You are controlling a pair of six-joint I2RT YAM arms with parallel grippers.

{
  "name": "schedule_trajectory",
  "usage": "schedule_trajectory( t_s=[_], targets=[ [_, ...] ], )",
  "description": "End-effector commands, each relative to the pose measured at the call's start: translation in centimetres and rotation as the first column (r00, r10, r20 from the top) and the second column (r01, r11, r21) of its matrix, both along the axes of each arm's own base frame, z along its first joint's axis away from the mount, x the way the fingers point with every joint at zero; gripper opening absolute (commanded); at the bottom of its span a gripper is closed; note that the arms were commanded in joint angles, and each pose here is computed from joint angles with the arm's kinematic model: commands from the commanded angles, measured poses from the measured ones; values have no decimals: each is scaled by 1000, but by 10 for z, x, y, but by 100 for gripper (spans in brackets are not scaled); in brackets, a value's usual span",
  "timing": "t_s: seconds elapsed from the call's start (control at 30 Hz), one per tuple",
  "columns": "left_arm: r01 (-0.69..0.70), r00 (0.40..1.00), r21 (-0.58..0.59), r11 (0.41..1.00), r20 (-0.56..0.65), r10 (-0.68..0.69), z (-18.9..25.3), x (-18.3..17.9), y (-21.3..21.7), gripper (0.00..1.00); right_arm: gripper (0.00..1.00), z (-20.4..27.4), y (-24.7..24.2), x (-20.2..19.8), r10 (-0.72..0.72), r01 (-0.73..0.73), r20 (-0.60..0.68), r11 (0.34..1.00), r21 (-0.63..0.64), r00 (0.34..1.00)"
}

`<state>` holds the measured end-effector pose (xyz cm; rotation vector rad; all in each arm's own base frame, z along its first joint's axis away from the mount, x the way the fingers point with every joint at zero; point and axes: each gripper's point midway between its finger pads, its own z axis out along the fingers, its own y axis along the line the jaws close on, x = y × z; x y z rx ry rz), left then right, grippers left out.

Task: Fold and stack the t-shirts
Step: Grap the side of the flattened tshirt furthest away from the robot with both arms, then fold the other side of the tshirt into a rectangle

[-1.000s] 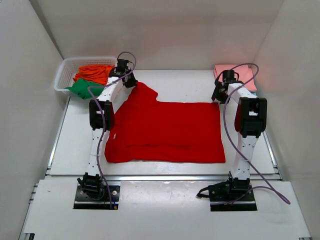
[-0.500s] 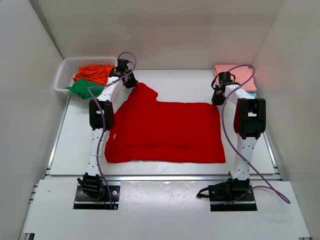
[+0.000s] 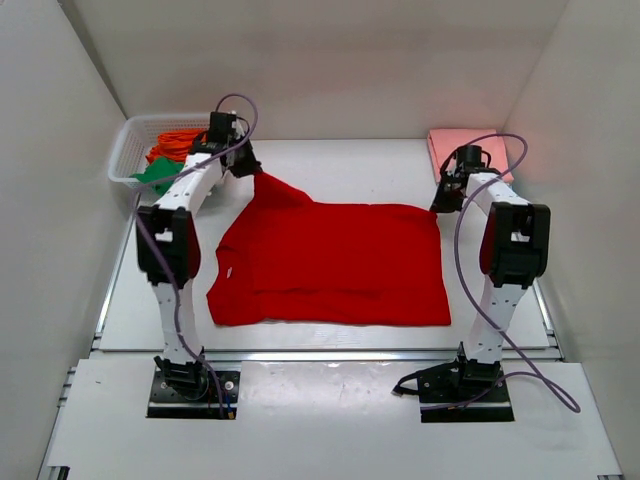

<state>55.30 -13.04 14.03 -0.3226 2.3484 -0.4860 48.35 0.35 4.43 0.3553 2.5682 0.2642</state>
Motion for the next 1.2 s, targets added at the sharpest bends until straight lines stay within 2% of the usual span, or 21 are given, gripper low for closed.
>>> schedule_trajectory(
  t_s=[0.0,0.03,0.1,0.13,0.2,0.37,0.43,0.47,0.63,0.8,1.0,1.17],
  targets=[
    [32,997,17,999,74,-34,30,-38,4,0,0,48,19,-5,82,-87,116,996,36,990],
    [32,999,26,999,39,-33,16,-51,8,0,0,57,20,-8,92,-98,135,995,36,987],
    [31,998,30,999,46,-32,25,-73,13,0,0,55,23,-23,99,-106,129,993,48,987],
    [35,999,37,999,6,-35,11,-85,16,0,0,62,26,-27,106,-114,145,992,53,984],
    [33,999,59,998,19,-35,20,-105,21,0,1,58,28,-45,108,-117,131,991,60,985],
    [28,999,90,996,-40,-24,4,-157,33,0,0,62,24,-80,112,-122,140,990,67,984],
    [6,1000,88,996,-20,-4,15,-172,39,0,0,55,18,-94,107,-116,126,991,70,986],
    [6,998,88,996,-57,-1,4,-184,41,0,0,57,15,-98,104,-114,134,991,69,985],
    [-7,999,104,995,-41,11,17,-222,43,0,0,49,4,-120,101,-109,117,992,67,988],
    [-4,994,97,995,-109,14,-3,-268,45,0,0,45,9,-131,121,-129,105,989,68,987],
    [-11,990,88,996,-139,23,-21,-307,48,0,0,33,18,-147,131,-137,68,987,89,989],
    [-29,989,82,996,-140,40,-19,-319,52,0,0,27,19,-162,114,-117,40,989,94,993]
  ],
)
